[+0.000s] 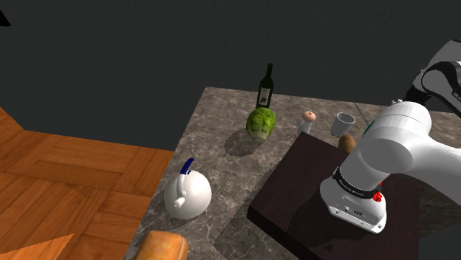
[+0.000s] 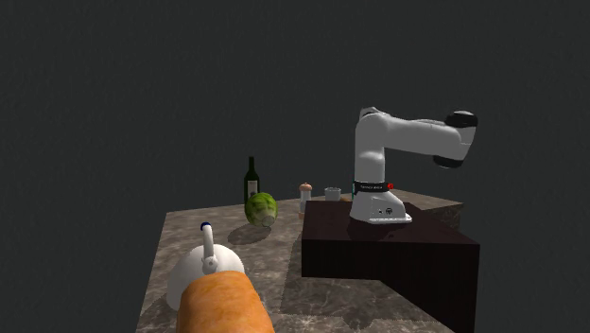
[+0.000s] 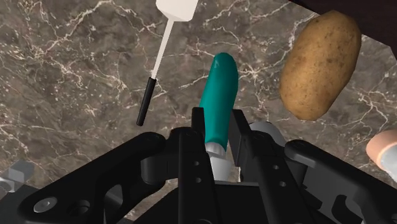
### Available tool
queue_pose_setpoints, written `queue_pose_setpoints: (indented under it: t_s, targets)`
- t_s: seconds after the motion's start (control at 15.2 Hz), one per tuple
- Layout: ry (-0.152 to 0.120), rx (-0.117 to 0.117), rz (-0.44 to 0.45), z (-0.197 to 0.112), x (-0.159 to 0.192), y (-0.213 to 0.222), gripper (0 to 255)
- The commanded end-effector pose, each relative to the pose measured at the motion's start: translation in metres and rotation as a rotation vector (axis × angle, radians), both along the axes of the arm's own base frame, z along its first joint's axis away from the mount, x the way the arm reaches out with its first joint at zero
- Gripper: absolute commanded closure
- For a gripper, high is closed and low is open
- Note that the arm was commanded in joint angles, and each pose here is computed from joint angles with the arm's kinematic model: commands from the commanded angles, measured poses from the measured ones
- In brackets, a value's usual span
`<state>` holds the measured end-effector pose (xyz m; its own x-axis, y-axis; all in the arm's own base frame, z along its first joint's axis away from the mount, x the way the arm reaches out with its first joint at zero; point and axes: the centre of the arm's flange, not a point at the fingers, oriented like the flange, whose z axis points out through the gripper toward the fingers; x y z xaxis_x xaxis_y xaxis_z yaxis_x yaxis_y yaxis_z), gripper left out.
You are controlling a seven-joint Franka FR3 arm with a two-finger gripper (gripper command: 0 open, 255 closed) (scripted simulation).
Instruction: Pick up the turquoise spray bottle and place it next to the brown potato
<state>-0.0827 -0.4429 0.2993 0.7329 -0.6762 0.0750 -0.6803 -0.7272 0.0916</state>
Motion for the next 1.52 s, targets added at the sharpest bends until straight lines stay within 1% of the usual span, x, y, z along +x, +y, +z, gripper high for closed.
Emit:
queue_pose_setpoints:
  t_s: [0.0, 0.33, 0.79, 0.86, 1.19, 1.45]
  targets:
    - [0.000, -0.001, 0.000, -0.010, 0.000, 0.001, 255]
    - [0.000, -0.001, 0.000, -0.035, 0.000, 0.001, 255]
    - [0.000, -0.001, 0.000, -0.035, 0.000, 0.001, 255]
    - [0.000, -0.001, 0.000, -0.035, 0.000, 0.001, 0]
    - [0.000, -0.001, 0.000, -0.035, 0.000, 0.001, 0]
    - [0.000, -0.001, 0.000, 0.015, 0.001, 0.007, 0]
